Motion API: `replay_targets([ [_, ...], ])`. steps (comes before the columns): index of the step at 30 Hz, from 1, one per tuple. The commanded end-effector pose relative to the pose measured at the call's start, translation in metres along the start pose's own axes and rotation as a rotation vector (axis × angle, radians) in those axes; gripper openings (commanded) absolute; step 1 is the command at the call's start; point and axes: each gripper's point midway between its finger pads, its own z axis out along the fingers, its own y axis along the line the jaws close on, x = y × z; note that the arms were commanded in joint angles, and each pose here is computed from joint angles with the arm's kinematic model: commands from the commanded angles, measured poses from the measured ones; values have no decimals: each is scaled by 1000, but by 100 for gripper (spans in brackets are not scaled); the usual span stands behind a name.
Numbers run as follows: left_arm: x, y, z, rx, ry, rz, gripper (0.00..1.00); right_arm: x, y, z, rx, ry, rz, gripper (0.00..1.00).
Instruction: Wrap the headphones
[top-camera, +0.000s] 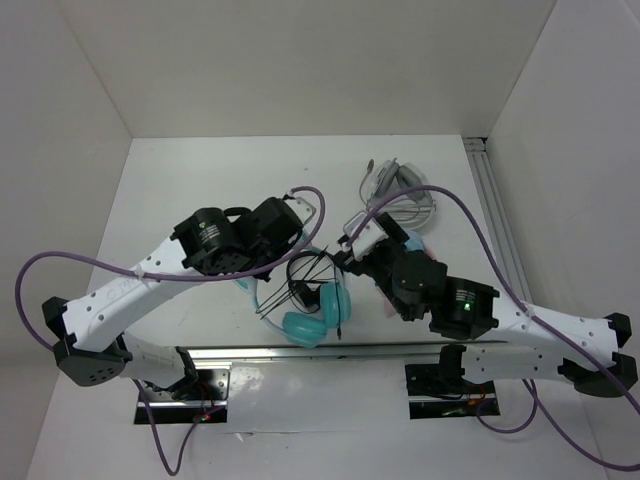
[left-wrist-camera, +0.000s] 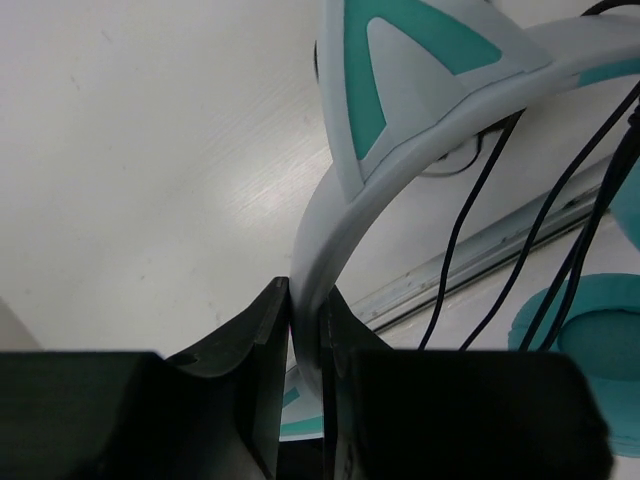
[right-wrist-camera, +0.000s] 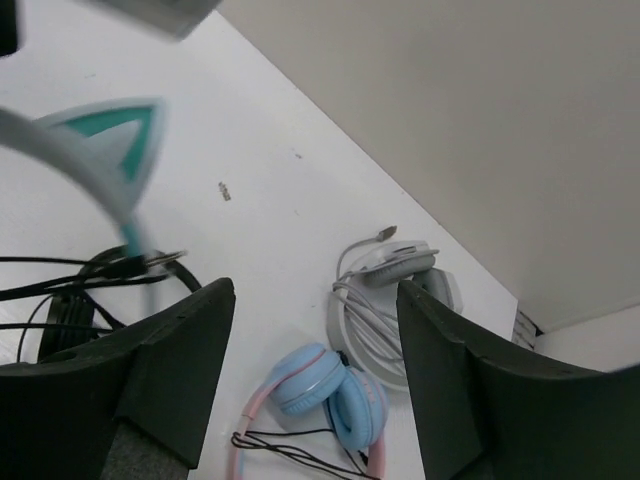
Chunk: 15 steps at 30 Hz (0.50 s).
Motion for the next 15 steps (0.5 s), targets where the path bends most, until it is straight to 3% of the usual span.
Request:
replay_targets([
  [1, 17, 13, -6, -40, 88, 62, 0, -25, -34, -13, 51, -55, 109, 74],
  [6, 17, 12, 2, -51, 117, 65, 0, -27, -24, -10, 10, -67, 122, 75],
  [9, 17, 14, 5, -58, 127, 61, 0, -27, -22, -7, 15, -57, 125, 82],
  [10, 17, 14, 5, -58, 127, 61, 0, -26, -21, -7, 12, -50, 127, 88],
  [13, 17, 19, 9, -73, 140, 37, 0, -31, -36, -13, 53, -67, 185, 90],
  [14, 15, 19, 8, -71, 130, 33, 0, -32, -42, -16, 75, -75, 220, 100],
  [15, 15, 21, 11, -80, 143, 26, 0, -35, -47, -18, 92, -87, 252, 100],
])
